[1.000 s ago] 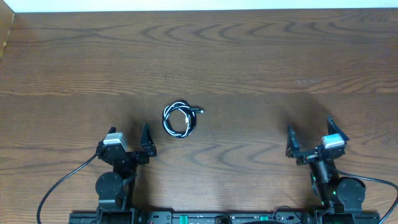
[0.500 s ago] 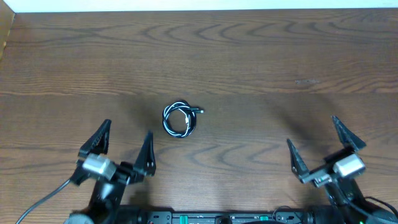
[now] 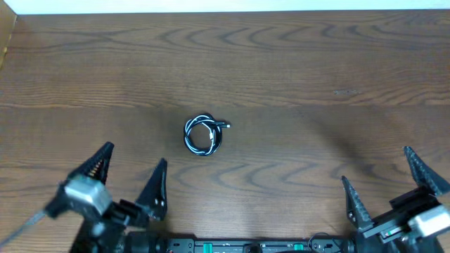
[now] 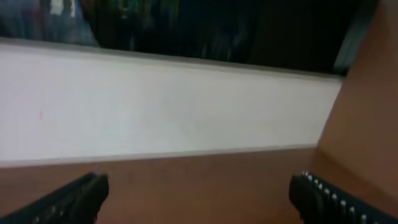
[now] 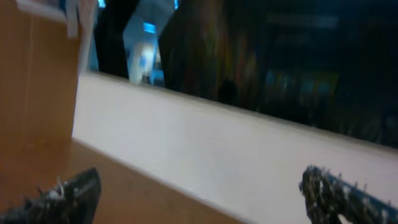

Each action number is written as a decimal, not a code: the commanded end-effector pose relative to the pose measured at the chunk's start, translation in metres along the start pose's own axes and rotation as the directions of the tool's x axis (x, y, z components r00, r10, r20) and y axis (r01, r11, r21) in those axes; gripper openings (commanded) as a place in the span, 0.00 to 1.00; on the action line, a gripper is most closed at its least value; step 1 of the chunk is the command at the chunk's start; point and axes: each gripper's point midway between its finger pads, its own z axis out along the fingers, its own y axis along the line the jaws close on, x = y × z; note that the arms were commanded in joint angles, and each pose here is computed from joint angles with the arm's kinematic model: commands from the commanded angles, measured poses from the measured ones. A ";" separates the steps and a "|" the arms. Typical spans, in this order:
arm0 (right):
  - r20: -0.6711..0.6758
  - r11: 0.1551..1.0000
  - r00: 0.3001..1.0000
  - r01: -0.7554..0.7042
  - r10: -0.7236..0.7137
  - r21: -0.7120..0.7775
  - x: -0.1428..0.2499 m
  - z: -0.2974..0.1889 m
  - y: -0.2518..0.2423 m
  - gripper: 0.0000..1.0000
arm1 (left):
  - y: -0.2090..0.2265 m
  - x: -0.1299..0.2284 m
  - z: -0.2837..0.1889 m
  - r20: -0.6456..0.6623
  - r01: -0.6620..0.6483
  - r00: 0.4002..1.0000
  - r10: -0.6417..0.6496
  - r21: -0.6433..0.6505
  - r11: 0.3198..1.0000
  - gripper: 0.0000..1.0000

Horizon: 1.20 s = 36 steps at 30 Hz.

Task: Untangle cables
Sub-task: 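Raise both arms and swing grippers forward toward the cable bundle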

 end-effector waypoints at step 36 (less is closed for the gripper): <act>-0.836 0.792 0.165 -0.457 0.523 0.406 0.163 0.116 -0.052 0.99 | 0.054 0.087 0.104 -0.802 0.169 0.535 -0.265 -0.205 0.964 0.79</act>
